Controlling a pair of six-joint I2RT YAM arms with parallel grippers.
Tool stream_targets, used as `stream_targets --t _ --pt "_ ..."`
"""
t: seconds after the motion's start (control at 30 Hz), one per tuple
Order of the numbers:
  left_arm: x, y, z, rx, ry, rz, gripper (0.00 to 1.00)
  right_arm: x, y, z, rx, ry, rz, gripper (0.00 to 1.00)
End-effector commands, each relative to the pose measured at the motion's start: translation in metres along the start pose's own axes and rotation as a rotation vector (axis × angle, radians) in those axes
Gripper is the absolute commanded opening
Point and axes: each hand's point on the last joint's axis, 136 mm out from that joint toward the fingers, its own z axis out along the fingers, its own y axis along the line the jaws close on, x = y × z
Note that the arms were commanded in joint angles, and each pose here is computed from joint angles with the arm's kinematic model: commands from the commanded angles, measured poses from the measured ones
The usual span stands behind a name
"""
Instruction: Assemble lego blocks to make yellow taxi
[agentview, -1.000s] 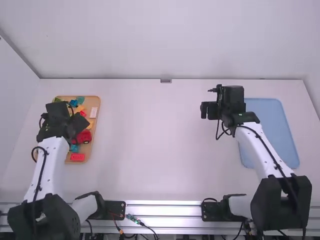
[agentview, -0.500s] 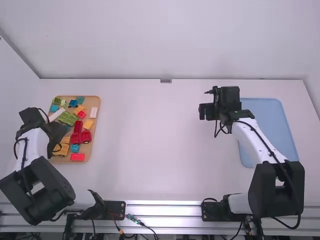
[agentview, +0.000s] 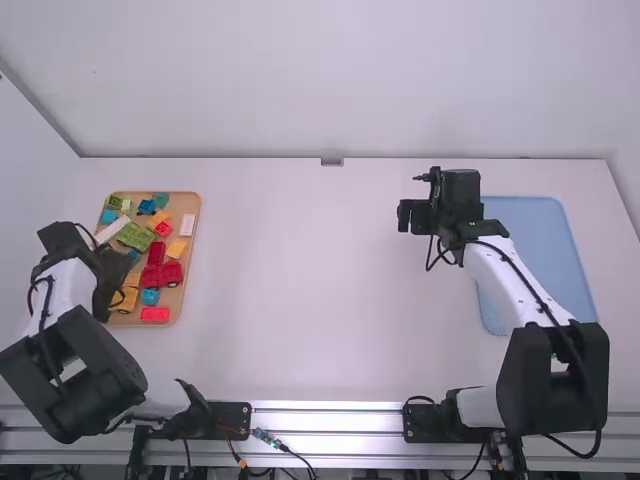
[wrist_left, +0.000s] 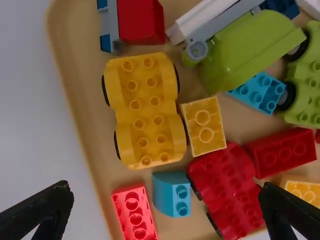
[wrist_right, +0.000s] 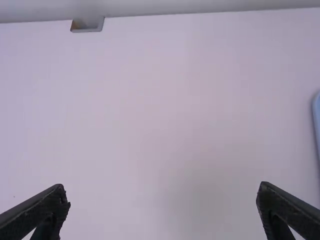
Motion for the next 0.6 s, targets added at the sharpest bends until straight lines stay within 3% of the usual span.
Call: stream_targets --t 0.0,0.57 --pt "0.009 0.005 0.005 -0.017 0.028 -0.007 0.99 -0.008 0.001 -0.001 -0.001 -0.017 0.001 0.99" --pt "0.009 0.018 0.009 -0.089 0.017 -0.071 0.99 -0.008 0.002 -0.001 -0.005 -0.016 0.001 0.99"
